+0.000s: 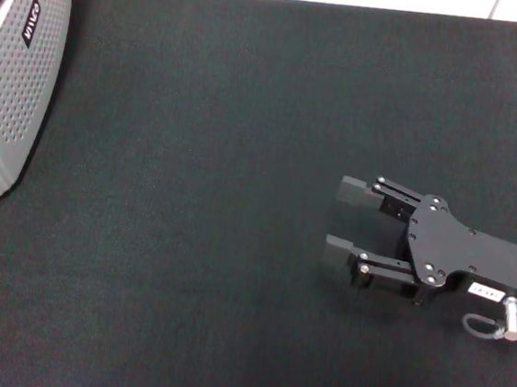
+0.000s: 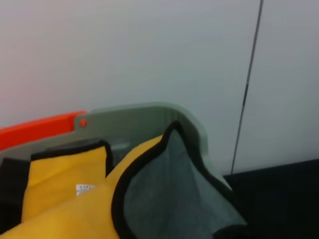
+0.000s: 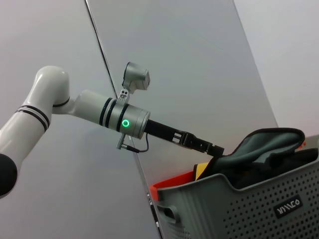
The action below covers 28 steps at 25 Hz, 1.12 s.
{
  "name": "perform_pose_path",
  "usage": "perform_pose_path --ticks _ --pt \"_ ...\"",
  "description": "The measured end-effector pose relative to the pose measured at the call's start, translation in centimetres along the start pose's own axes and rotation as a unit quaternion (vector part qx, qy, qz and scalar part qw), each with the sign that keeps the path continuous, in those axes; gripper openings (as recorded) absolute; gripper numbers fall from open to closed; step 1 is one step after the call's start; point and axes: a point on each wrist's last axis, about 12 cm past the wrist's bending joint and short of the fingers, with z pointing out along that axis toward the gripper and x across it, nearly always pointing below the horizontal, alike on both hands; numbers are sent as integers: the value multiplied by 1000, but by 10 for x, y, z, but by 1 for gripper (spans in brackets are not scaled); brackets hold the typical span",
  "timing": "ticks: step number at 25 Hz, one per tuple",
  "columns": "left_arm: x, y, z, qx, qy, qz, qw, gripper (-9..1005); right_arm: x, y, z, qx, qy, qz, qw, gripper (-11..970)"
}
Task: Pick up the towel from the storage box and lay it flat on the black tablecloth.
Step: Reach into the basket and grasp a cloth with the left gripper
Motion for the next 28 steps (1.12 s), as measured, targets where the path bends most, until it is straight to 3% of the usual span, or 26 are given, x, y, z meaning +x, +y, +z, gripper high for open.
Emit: perform_pose_path --ticks 20,23,28 --pt "7 3 22 28 27 -30 999 751 4 3 -5 9 -3 1 1000 811" --pt "4 4 15 16 17 -25 999 587 6 5 -7 12 -5 4 1000 811" --pt "3 5 7 2 12 -22 1000 481 6 5 -8 14 -10 -1 1000 811"
